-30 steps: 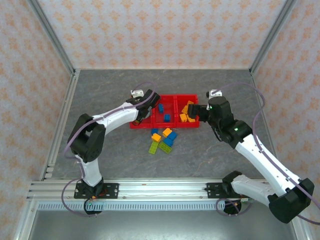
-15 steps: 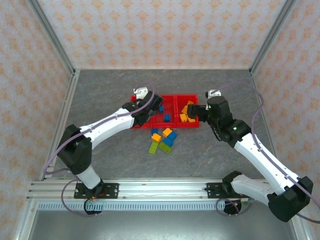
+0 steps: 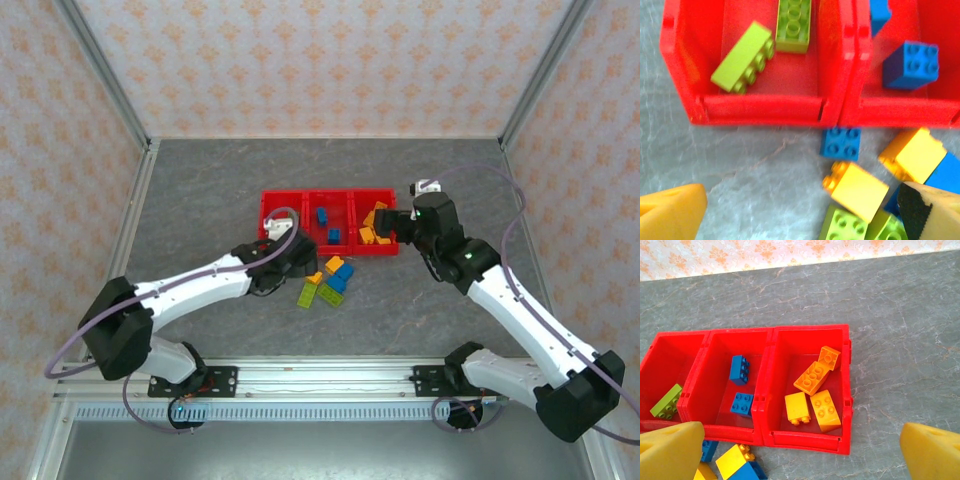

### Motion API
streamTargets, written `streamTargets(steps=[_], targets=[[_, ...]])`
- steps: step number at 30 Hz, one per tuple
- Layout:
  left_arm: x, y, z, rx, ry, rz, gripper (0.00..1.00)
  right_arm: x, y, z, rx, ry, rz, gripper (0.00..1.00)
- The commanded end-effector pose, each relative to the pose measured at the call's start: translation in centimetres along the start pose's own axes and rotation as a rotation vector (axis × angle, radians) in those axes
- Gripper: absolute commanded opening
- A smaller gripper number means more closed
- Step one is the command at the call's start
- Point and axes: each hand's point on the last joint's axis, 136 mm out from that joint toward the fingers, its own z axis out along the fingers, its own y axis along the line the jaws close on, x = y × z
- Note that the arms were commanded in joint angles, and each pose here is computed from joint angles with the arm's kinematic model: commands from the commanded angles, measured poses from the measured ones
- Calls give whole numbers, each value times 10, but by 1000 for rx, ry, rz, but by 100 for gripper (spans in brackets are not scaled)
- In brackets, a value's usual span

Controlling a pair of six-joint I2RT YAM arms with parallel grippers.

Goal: Sort the legos into containers by color
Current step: Pick up the lego from the middle-left of the table.

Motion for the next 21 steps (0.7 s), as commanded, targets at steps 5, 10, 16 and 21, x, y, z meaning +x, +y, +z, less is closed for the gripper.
streamTargets(steps=[5,10,16,21], targets=[[48,-7,5,125,113,17,98,-8,10,3,-29,-7,8,100],[70,-22,18,152,177,117,94,-9,11,4,-34,-3,13,100],[86,-18,40,67,256,232,85,-9,11,4,-29,2,12,100],[89,-16,51,5,291,296,76,-9,10,3,-25,0,12,100]])
